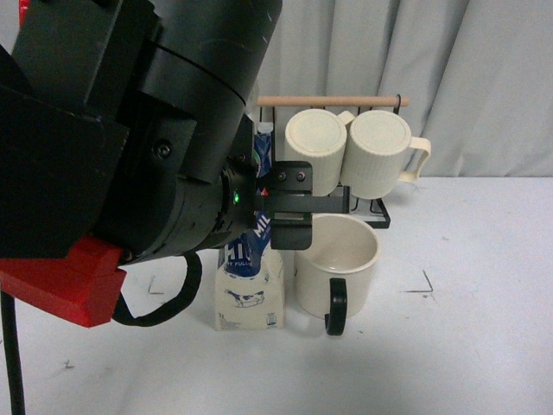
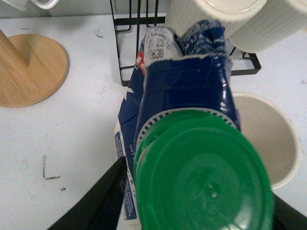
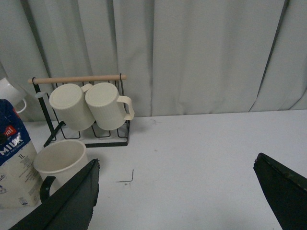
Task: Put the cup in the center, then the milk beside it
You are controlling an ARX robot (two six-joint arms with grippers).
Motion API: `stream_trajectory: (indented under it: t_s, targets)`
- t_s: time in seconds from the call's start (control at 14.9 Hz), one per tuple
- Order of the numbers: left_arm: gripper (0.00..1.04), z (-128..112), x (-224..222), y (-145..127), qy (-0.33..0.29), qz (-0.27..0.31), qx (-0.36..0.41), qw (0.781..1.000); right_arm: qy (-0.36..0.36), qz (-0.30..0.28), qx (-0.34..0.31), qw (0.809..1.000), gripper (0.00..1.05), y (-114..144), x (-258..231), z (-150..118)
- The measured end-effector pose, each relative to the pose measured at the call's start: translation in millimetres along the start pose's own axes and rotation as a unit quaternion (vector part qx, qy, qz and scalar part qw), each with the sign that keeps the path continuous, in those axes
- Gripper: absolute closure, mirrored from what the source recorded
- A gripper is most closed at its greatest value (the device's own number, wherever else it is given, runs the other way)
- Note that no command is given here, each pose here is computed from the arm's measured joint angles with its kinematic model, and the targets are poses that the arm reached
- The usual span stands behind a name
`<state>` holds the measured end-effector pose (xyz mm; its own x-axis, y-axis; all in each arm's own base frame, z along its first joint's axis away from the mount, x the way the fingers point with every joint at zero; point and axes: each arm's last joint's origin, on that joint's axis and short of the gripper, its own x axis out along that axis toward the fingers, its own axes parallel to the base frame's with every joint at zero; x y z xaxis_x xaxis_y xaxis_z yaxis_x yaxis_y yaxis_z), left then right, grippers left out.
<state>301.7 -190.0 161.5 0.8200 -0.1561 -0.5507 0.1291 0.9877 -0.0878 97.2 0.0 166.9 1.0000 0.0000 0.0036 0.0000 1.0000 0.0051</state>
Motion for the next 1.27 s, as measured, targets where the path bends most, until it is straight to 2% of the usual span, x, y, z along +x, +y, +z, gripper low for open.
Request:
stream_trajectory:
  t_s: [0.2,0.33,0.4,0.54,0.6,0.67,0.74,0.87,0.94,1.0,1.07,1.27]
  targets:
    - [0.05,30,-31,9,-0.032,-0.018,-0.031,0.999,0.000,0.000,0.000,1.000,0.06,0,0,0]
    - [0.07,49,-49,19,-0.063,-0.023,-0.047,0.997,0.000,0.000,0.000,1.000,0.06,0,0,0]
    - [0.07,72,-72,23,-0.132,-0.040,-0.059,0.989,0.000,0.000,0.000,1.000,0.06,0,0,0]
    - [0.07,89,-105,31,-0.183,-0.054,-0.053,0.980,0.000,0.000,0.000,1.000,0.06,0,0,0]
    - [0.12,89,-115,36,-0.229,-0.038,-0.048,0.971,0.000,0.000,0.000,1.000,0.06,0,0,0]
    - [0.22,77,-122,53,-0.277,0.019,-0.036,0.960,0.000,0.000,0.000,1.000,0.06,0,0,0]
    - [0.33,57,-129,75,-0.279,0.053,-0.014,0.959,0.000,0.000,0.000,1.000,0.06,0,0,0]
    - [0.57,23,-154,120,-0.271,0.081,0.006,0.959,0.000,0.000,0.000,1.000,0.06,0,0,0]
    - [0.77,1,-175,149,-0.278,0.077,0.012,0.958,0.000,0.000,0.000,1.000,0.06,0,0,0]
    - [0.93,-19,-186,164,-0.283,0.084,0.011,0.955,0.000,0.000,0.000,1.000,0.06,0,0,0]
    - [1.04,-28,-188,164,-0.290,0.083,0.011,0.953,0.000,0.000,0.000,1.000,0.06,0,0,0]
    - [1.03,-37,-189,162,-0.295,0.073,0.016,0.952,0.000,0.000,0.000,1.000,0.06,0,0,0]
